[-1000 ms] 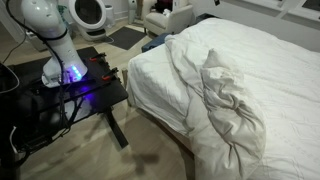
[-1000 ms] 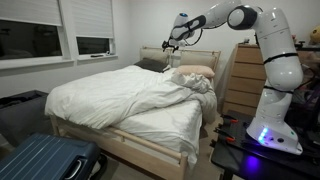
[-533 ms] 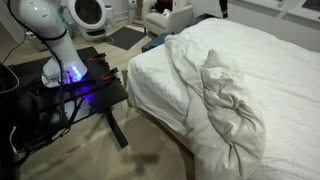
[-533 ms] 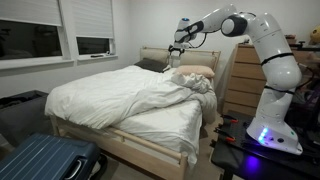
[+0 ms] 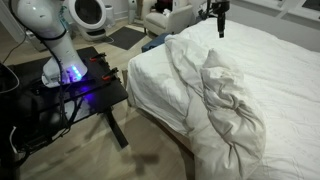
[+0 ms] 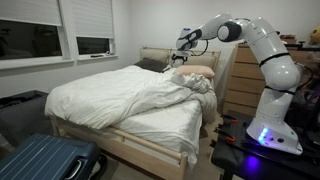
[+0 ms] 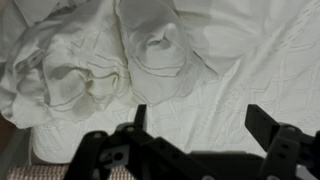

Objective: Straighten the duvet on the bottom right corner of the bed

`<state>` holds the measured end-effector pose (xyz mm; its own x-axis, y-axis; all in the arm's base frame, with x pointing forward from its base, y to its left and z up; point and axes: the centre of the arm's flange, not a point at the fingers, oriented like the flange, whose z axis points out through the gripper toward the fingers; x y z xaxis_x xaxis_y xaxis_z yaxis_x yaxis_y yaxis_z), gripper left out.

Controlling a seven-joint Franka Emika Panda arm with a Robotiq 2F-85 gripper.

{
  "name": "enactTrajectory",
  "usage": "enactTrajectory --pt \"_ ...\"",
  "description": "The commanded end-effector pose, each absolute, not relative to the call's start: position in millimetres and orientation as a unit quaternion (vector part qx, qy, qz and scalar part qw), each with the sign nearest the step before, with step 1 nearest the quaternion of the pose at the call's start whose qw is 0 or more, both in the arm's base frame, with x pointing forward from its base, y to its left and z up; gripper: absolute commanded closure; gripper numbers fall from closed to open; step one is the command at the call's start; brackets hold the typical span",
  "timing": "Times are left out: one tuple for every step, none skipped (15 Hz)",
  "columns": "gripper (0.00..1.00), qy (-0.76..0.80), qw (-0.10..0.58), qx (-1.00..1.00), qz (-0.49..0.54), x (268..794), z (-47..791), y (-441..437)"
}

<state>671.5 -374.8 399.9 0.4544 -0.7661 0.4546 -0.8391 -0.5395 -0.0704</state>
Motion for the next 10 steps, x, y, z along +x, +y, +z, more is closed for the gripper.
enactTrajectory --pt "0.00 -0.489 0.078 0.846 0.198 673.4 384.6 -388.1" --pt "0.00 -0.490 0.082 0.846 0.191 671.2 378.3 -391.9" --pt "0.00 -0.492 0.086 0.846 0.186 669.2 372.2 -395.4" --pt "0.00 -0.495 0.088 0.845 0.180 667.2 366.1 -399.4" --pt "0.00 -0.497 0.090 0.845 0.176 665.1 360.8 -402.9" --pt "0.00 -0.499 0.091 0.845 0.171 662.6 354.6 -406.4" --pt "0.00 -0.500 0.090 0.845 0.167 659.6 348.2 -410.0" --pt "0.00 -0.503 0.089 0.845 0.162 656.7 341.9 -413.3" --pt "0.00 -0.505 0.083 0.845 0.157 654.1 336.2 -415.7" --pt "0.00 -0.507 0.077 0.845 0.150 652.1 331.2 -417.4"
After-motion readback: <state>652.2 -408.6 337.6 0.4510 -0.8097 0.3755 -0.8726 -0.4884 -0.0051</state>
